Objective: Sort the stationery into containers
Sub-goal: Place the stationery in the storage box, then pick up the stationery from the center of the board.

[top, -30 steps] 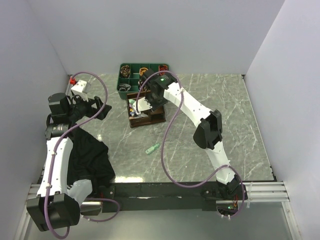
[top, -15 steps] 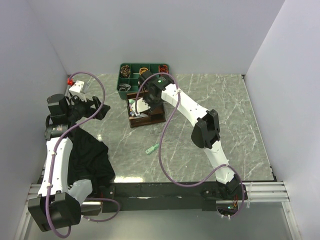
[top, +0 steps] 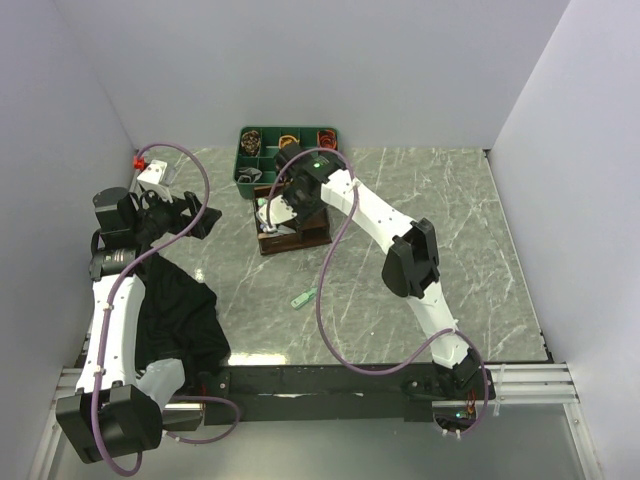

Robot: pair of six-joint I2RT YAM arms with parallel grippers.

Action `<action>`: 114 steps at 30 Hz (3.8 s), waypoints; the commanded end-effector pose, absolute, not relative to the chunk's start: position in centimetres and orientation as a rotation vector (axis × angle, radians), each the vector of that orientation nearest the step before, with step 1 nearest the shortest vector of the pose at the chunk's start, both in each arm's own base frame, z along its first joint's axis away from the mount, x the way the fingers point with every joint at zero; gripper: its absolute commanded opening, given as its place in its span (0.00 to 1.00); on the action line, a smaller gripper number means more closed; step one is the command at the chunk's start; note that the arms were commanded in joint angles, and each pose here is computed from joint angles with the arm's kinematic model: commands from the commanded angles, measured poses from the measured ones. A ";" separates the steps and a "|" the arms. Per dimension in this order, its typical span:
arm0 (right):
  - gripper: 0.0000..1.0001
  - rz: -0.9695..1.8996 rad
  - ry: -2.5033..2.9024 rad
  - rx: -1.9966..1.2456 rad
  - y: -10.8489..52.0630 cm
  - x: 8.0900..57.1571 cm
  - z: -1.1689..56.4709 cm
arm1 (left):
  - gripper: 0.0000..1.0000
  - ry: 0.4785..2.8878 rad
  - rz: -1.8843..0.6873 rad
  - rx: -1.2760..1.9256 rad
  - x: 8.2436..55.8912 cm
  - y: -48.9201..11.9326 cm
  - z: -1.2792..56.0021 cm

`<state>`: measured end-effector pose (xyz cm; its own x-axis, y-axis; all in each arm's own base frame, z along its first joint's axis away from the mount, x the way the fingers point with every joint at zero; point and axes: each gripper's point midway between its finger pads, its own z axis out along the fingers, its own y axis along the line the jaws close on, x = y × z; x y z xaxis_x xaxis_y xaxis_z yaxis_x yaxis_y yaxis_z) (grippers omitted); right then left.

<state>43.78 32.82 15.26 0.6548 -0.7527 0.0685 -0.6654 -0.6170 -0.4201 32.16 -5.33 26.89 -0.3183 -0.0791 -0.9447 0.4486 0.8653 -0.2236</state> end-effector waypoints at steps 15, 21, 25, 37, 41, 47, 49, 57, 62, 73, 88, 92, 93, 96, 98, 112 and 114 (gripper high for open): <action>0.63 -0.141 1.316 -1.894 33.4 38.6 29.7 | 0.99 1.767 -0.613 0.284 32.2 -6.3 27.7; 0.68 0.088 1.541 -1.852 30.3 33.0 25.3 | 0.99 1.756 -0.650 0.265 32.7 -6.6 27.7; 0.65 0.345 1.601 -1.828 28.8 29.0 24.2 | 1.00 1.813 -0.636 0.198 32.9 -6.4 26.7; 0.51 0.719 1.377 -2.048 28.0 22.0 15.6 | 0.99 1.972 -0.642 -0.009 32.7 -5.5 21.5; 0.49 0.762 1.316 -2.074 30.5 23.2 13.8 | 1.00 1.993 -0.603 0.008 32.9 -5.0 21.4; 0.51 0.736 1.226 -2.255 31.9 22.9 9.8 | 0.99 2.001 -0.553 0.025 33.4 -4.4 22.1; 0.51 0.717 1.227 -2.288 32.2 23.3 9.1 | 0.99 1.998 -0.541 0.022 33.6 -4.1 22.3; 0.53 0.646 1.240 -2.415 32.2 24.6 5.5 | 0.99 2.005 -0.528 -0.013 33.8 -3.1 22.0; 0.53 0.635 1.256 -2.439 32.0 24.8 4.5 | 1.00 2.004 -0.517 -0.020 34.1 -2.8 21.8; 0.52 0.619 1.303 -2.406 32.8 25.1 2.9 | 0.99 2.005 -0.525 -0.027 34.3 -2.8 21.4; 0.25 0.624 1.404 -2.417 31.6 22.2 1.6 | 0.99 1.992 -0.539 -0.032 34.0 -2.9 21.3; 0.15 0.635 1.624 -2.150 32.8 23.1 4.1 | 0.99 1.974 -0.538 -0.038 34.2 -2.9 21.8; 0.13 0.634 1.639 -2.077 33.1 23.4 5.6 | 0.99 1.963 -0.539 -0.037 34.3 -2.9 22.1; 0.06 0.668 1.800 -1.824 33.5 24.3 8.6 | 0.99 1.946 -0.538 -0.036 34.6 -2.9 22.6; 0.05 0.703 1.953 -1.615 33.7 24.9 9.9 | 0.99 1.928 -0.534 -0.027 34.9 -2.9 23.2; 0.00 0.667 2.495 -0.572 31.1 28.8 10.7 | 1.00 1.916 -0.520 -0.035 34.8 -2.7 24.0; 0.00 0.652 2.539 -0.477 30.9 29.5 10.0 | 0.99 1.921 -0.511 -0.035 34.8 -2.6 23.9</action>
<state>27.17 31.13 10.24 -0.7287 -0.4003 -0.5557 -0.6318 0.7061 0.3198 34.47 -2.99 21.34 -0.4690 -0.2751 -0.8392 0.1971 0.8937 -0.4031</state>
